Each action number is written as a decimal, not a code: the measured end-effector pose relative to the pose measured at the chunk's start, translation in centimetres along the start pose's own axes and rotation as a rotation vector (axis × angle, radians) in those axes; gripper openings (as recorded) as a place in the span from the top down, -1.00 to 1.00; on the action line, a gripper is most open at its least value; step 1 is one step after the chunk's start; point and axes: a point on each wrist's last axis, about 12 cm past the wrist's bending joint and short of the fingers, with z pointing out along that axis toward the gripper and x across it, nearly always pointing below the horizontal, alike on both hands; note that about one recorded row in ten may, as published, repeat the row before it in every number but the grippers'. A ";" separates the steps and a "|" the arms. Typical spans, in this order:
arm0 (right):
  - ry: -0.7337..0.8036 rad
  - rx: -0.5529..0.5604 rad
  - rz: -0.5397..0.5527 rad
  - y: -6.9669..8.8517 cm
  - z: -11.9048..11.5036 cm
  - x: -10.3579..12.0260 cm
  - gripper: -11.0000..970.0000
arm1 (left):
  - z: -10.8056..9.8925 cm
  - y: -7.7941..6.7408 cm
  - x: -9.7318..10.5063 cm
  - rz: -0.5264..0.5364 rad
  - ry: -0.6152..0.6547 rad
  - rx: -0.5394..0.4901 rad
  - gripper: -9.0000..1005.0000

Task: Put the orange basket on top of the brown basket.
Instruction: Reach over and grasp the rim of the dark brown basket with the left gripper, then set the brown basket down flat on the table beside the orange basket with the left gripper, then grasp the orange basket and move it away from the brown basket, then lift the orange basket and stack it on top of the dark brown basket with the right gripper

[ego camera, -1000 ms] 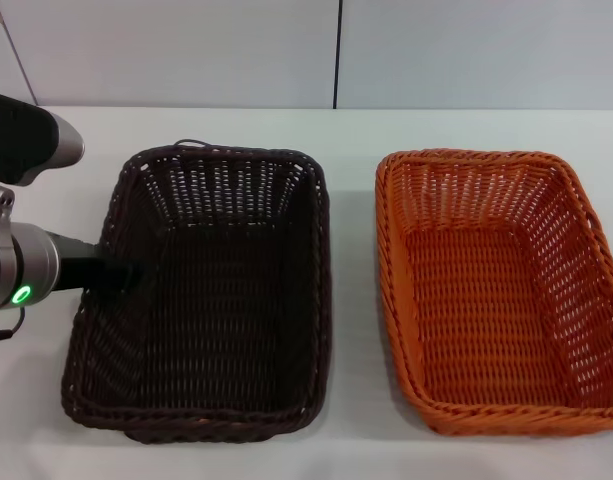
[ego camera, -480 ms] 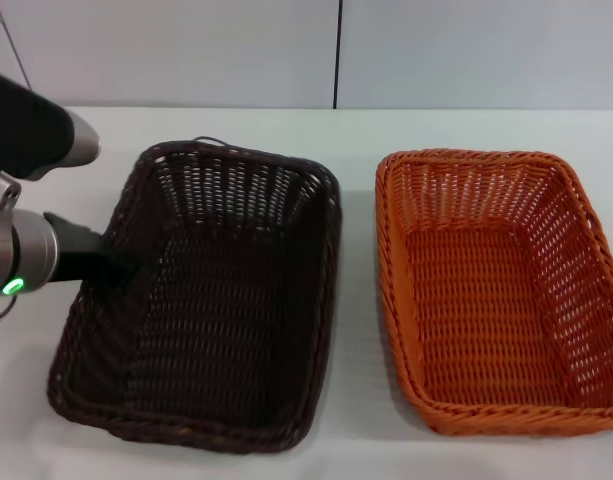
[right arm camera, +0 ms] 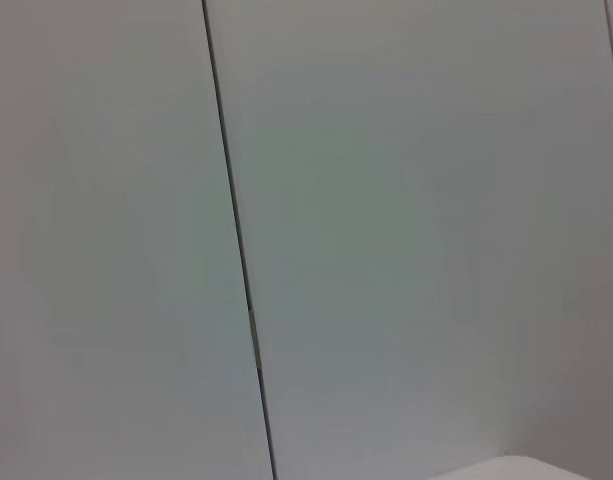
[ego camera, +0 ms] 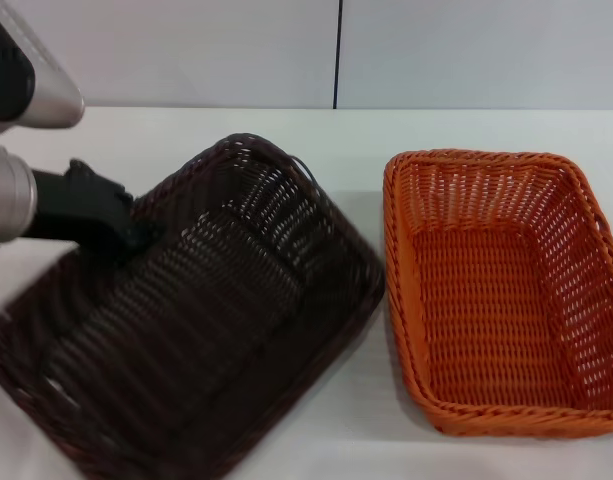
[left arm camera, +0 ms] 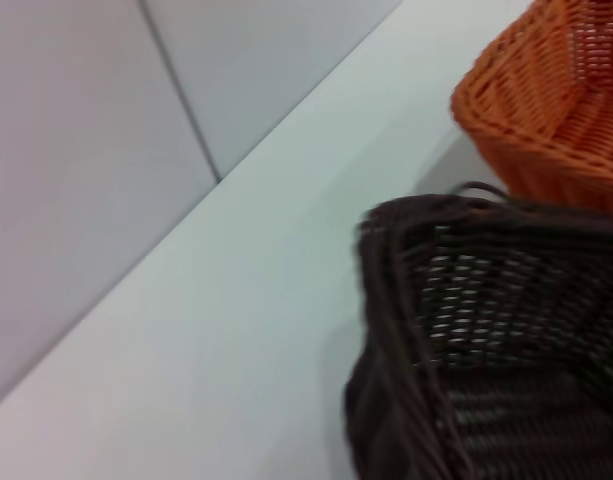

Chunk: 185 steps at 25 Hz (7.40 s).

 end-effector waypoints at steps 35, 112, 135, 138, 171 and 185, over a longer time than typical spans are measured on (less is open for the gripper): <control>-0.015 -0.009 0.013 0.4 0.3 -0.3 -0.58 | 5.6 2.2 -6.4 0.374 -0.077 0.111 0.18; 1.268 -1.198 -1.020 14.2 1.2 -15.8 -0.39 | 6.6 -5.4 21.1 -0.721 -0.588 -0.989 -0.42; 1.030 -1.106 -1.058 16.8 -0.5 -20.5 0.45 | 7.0 -4.5 20.7 -0.688 -0.584 -0.987 -0.42; 1.013 -1.087 -1.070 17.1 -0.6 -21.0 0.48 | 7.0 -4.4 20.8 -0.684 -0.581 -0.988 -0.42; 0.656 -0.908 -1.222 19.8 -0.4 -24.8 0.57 | 7.0 -4.4 20.7 -0.666 -0.585 -0.985 -0.42; 0.184 -1.207 -1.649 24.5 -3.8 -23.2 0.51 | 7.4 -4.2 20.1 -0.670 -0.592 -0.975 -0.42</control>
